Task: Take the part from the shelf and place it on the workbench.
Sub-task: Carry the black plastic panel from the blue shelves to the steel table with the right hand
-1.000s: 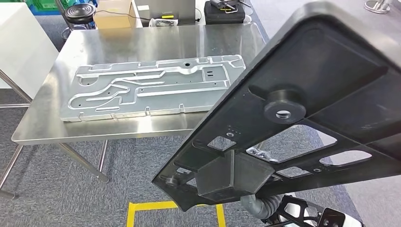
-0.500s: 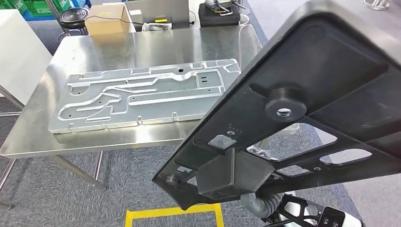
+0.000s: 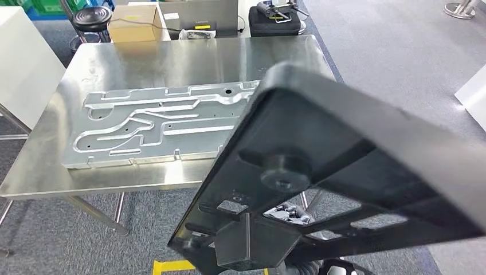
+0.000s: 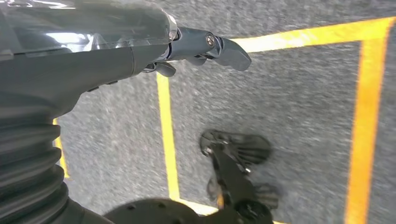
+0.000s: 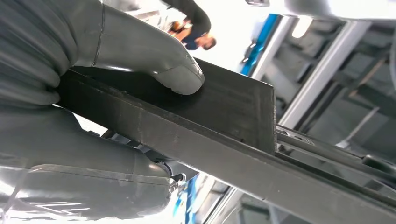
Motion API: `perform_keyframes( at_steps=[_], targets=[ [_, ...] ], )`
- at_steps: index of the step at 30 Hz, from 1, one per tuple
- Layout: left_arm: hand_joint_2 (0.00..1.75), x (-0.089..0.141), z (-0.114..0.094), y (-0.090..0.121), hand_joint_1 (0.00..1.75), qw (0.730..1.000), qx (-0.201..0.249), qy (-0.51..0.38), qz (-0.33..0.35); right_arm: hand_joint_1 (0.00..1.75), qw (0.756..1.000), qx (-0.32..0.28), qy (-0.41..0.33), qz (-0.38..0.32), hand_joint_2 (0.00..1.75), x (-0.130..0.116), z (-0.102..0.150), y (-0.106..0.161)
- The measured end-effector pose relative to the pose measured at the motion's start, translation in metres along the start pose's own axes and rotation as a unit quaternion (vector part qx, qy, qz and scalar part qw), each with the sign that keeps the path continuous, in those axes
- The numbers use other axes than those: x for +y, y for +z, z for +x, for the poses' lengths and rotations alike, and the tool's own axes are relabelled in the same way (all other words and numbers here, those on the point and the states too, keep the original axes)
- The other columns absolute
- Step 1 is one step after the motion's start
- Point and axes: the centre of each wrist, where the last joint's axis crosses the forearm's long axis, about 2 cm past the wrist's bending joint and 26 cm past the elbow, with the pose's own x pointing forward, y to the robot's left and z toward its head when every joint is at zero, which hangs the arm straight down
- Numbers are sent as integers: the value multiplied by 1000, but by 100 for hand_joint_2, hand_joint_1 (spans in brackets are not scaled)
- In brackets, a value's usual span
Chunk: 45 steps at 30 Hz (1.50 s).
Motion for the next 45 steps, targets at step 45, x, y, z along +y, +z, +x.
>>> perform_keyframes(
  at_steps=[45],
  targets=[
    [175, 4, 8, -2, 0, 1000, -23, 9, -3, 175, 858, 166, 458, -161, 175, -265, -49, -34]
  ],
)
